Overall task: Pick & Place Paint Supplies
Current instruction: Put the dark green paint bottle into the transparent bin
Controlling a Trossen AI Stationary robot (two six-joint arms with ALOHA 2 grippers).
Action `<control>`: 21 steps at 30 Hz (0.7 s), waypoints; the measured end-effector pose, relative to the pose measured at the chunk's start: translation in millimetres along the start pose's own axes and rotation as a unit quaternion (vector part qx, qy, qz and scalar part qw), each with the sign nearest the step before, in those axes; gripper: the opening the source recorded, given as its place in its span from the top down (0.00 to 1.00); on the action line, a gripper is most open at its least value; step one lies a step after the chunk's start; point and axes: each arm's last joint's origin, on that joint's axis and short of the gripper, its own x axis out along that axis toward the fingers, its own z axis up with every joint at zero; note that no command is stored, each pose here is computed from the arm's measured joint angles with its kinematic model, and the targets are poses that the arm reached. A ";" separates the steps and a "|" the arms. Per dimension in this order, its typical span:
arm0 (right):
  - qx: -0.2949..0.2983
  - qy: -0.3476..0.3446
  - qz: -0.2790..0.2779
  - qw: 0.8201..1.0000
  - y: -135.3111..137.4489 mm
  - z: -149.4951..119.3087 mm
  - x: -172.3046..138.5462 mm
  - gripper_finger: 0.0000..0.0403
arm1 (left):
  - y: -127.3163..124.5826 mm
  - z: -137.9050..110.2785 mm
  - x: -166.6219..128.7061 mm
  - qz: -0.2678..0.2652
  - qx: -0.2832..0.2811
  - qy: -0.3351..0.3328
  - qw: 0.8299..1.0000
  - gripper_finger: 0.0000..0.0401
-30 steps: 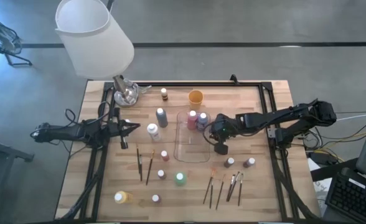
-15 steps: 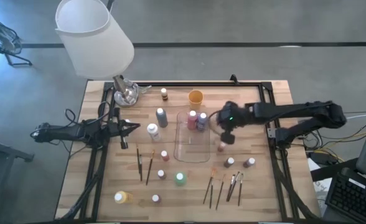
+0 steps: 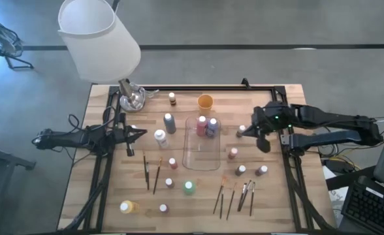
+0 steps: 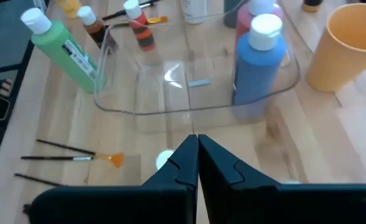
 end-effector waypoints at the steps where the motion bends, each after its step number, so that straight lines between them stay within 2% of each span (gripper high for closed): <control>1: 0.002 -0.001 -0.001 1.000 0.5 -2.2 -4.2 0.98 | 0.1 0.3 0.0 0.001 0.013 -0.002 1.000 0.94; 5: 0.004 0.005 -0.003 1.000 2.0 -12.1 -18.1 0.98 | 0.7 1.7 0.3 0.008 0.044 -0.013 0.999 0.94; 9: 0.004 0.005 -0.003 1.000 3.1 -18.9 -28.2 0.98 | 0.8 2.1 0.3 0.009 0.024 -0.015 1.000 0.94; 15: -0.017 0.018 -0.005 1.000 3.9 -30.4 -39.9 0.98 | 1.3 3.7 0.2 0.011 0.024 -0.022 0.999 0.94; 21: -0.027 -0.018 -0.001 0.999 5.9 -40.0 -56.3 0.98 | 1.3 4.6 0.1 0.007 -0.009 -0.028 1.000 0.94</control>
